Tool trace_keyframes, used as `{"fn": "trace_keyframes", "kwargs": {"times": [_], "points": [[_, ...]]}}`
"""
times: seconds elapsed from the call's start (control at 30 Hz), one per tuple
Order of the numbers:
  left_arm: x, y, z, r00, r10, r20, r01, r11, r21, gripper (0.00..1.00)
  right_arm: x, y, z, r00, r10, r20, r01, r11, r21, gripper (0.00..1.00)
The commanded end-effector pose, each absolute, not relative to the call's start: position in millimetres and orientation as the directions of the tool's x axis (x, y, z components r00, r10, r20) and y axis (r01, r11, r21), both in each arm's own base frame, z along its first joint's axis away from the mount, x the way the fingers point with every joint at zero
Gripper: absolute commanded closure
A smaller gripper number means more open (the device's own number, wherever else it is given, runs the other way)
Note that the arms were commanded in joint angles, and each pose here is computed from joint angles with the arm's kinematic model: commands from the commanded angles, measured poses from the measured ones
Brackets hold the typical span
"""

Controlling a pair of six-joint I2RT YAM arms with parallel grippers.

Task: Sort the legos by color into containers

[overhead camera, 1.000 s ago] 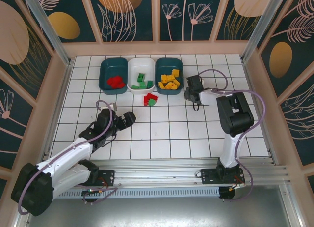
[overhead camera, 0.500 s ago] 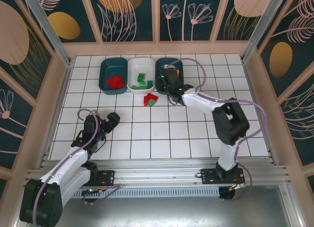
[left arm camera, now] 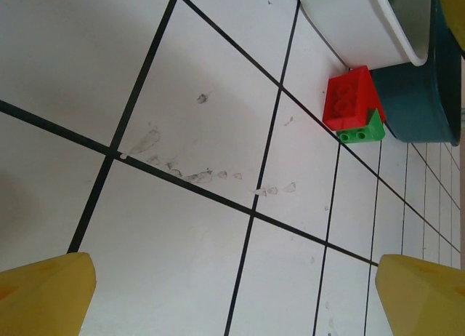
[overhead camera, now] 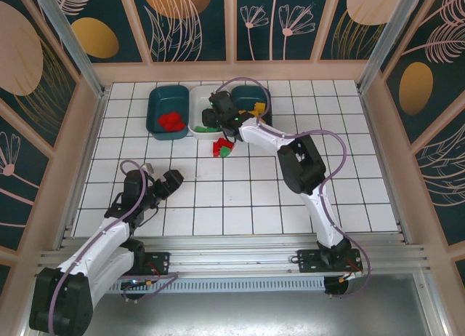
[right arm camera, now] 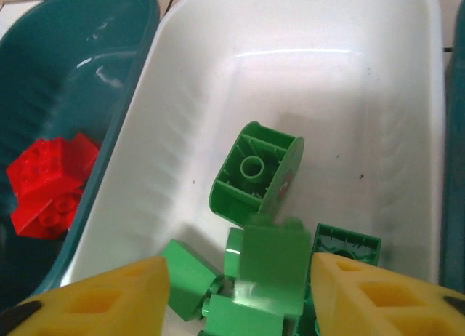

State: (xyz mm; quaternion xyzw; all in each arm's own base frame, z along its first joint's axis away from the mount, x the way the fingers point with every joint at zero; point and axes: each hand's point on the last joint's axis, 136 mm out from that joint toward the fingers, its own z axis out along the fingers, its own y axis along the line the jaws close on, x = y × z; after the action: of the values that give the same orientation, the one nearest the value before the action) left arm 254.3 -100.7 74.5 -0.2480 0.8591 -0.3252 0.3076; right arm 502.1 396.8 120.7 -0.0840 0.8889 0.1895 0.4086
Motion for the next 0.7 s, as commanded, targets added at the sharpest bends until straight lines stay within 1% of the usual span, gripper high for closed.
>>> {"fn": "trace_keyframes", "kwargs": {"times": [0.0,0.1,0.2,0.3,0.43,0.53,0.67], "points": [[258.2,-106.4,83.3,-0.708,-0.598,-0.376,-0.188,0.672,-0.716,0.01,504.4,391.3,151.1,-0.616,0.007,-0.787,-0.29,0.928,0.236,0.4],[261.5,-109.9,86.9,-0.712,-0.596,-0.371,-0.177,0.664,-0.726,0.02,494.0,383.8,170.4,-0.597,0.024,-0.802,-0.279,0.931,0.235,0.39],[264.7,-113.3,92.6,-0.716,-0.591,-0.371,-0.16,0.657,-0.737,0.02,465.8,371.4,170.2,-0.607,0.05,-0.793,-0.248,0.936,0.249,0.4],[266.3,-117.0,96.4,-0.718,-0.591,-0.367,-0.145,0.643,-0.752,0.01,433.1,354.3,147.3,-0.642,0.041,-0.766,-0.207,0.952,0.224,0.39],[267.4,-121.8,92.7,-0.722,-0.602,-0.342,-0.143,0.613,-0.777,0.03,406.1,338.7,112.8,-0.716,0.076,-0.694,-0.137,0.96,0.245,0.37],[268.6,-126.5,89.5,-0.733,-0.602,-0.315,-0.147,0.593,-0.792,0.04,396.8,337.9,93.7,-0.742,0.077,-0.666,-0.107,0.967,0.231,0.35],[268.0,-127.7,91.1,-0.731,-0.606,-0.314,-0.144,0.587,-0.797,0.04,401.6,340.7,78.0,-0.758,0.072,-0.648,-0.078,0.977,0.2,0.33]]}}
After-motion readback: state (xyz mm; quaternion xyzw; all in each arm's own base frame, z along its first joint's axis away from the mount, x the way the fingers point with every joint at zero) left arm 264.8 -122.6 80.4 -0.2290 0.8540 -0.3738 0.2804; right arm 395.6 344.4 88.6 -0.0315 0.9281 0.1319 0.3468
